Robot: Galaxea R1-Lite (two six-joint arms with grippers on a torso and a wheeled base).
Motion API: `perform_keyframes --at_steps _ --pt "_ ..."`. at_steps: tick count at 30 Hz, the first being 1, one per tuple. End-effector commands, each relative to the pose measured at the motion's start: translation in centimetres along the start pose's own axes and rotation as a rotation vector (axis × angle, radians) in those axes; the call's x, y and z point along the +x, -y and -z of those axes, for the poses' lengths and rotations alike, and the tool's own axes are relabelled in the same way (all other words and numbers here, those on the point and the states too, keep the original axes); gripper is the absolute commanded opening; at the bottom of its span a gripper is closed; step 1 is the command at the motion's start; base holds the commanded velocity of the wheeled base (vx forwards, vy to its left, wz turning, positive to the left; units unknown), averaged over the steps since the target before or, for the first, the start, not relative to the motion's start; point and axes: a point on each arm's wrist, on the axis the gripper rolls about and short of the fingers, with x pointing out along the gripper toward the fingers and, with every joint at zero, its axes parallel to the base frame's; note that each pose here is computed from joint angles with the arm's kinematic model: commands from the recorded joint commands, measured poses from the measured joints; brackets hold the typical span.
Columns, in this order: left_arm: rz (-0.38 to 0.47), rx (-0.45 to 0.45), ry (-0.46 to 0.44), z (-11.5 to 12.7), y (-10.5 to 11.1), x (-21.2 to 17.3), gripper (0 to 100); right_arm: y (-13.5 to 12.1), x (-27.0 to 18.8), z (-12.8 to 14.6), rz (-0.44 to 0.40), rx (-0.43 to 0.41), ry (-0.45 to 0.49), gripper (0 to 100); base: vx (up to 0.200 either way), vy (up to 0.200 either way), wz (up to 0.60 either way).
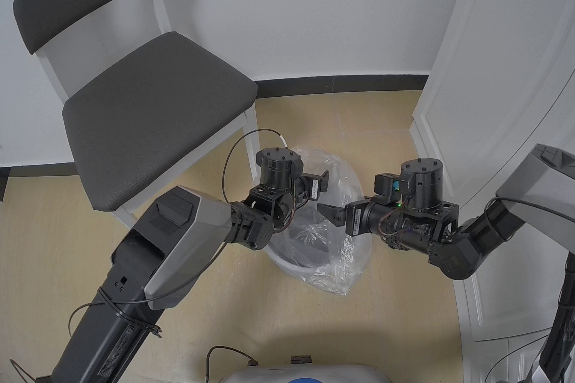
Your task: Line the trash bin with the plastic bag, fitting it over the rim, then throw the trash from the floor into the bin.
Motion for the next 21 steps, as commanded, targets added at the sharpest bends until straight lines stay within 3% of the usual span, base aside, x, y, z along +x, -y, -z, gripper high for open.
perform_keyframes --at_steps 1,6,12,14,15,21 --pt "-0.025 -0.013 -0.02 2.3 0.0 0.7 100 -0.3 -3.1 -0.8 -0.01 -0.045 0.012 100 0.0 0.0 0.0" --pt "-0.019 -0.043 -0.002 1.5 0.4 0.5 100 -0.4 -5.3 -2.3 -0.009 -0.054 0.082 100 0.0 0.0 0.0" --pt "-0.058 -0.055 0.067 -2.1 0.6 -1.0 100 0.0 -7.4 -4.2 0.072 -0.173 0.152 100 0.0 0.0 0.0" --pt "-0.058 -0.054 0.066 -2.2 0.6 -1.1 100 0.0 -7.4 -4.2 0.076 -0.176 0.152 100 0.0 0.0 0.0" --pt "-0.049 -0.05 0.051 -3.7 0.5 -2.9 100 0.1 -7.1 -3.8 0.167 -0.246 0.143 100 0.0 0.0 0.0" --pt "-0.042 0.025 -0.066 -3.7 0.1 -7.2 100 -0.4 -5.1 -1.4 0.272 -0.371 0.068 100 0.0 0.0 0.0"
